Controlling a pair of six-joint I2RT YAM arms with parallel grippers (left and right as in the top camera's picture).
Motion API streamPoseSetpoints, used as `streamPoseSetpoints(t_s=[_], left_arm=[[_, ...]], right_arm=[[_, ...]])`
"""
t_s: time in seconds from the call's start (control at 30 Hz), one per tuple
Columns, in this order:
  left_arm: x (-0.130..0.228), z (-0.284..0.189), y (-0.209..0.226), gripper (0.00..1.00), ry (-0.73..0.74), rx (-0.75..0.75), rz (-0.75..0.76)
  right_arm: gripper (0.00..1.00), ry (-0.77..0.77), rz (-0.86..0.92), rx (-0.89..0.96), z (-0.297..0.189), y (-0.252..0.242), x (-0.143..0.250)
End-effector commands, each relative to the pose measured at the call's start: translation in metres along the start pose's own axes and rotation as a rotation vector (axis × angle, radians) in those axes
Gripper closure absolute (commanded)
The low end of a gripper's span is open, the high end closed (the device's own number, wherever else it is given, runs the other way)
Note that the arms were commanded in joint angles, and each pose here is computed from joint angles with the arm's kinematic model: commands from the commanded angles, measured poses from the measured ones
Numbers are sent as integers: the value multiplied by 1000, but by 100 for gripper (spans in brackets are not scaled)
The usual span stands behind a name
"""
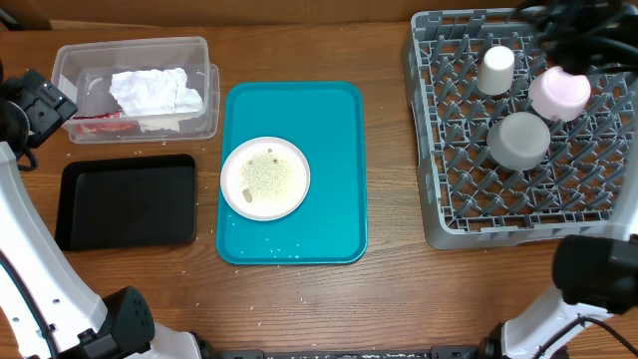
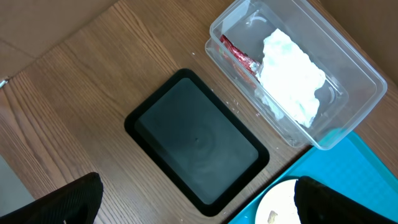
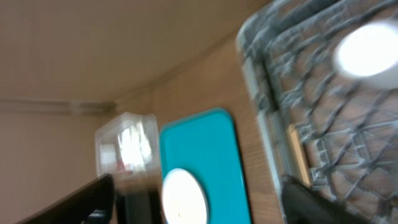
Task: Sort waste into correct bins and load items into the dishwasher
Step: 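Release the pink bowl and withdraw the right gripper to the side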
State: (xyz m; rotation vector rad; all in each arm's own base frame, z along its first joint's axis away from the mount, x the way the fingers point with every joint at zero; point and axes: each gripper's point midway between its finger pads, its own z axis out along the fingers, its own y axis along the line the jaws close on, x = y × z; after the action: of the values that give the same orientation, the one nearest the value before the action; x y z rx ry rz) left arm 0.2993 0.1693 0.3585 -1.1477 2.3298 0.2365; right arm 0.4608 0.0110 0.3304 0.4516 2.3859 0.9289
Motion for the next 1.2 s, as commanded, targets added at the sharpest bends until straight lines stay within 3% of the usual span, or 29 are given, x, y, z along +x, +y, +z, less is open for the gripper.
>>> streamPoseSetpoints(t_s=[0.0, 0.23, 0.67, 0.77, 0.97, 1.17], left_arm=[[0, -4, 2, 0, -11, 4, -15], [0, -4, 2, 0, -11, 4, -15], [-3, -5, -5, 0, -15, 40, -47], [4, -6, -22, 0, 29, 136, -79], [41, -28, -88, 0, 262, 508, -72], [99, -37, -135, 2, 428, 587, 115]], right_arm=[[0, 75, -85, 35, 23, 11, 24], [0, 61, -26, 101, 10, -14, 19], [0, -52, 327, 230, -74, -120, -5], [0, -77, 352, 239, -84, -131, -9], [0, -90, 365, 244, -90, -136, -10], [0, -90, 365, 244, -90, -136, -10]])
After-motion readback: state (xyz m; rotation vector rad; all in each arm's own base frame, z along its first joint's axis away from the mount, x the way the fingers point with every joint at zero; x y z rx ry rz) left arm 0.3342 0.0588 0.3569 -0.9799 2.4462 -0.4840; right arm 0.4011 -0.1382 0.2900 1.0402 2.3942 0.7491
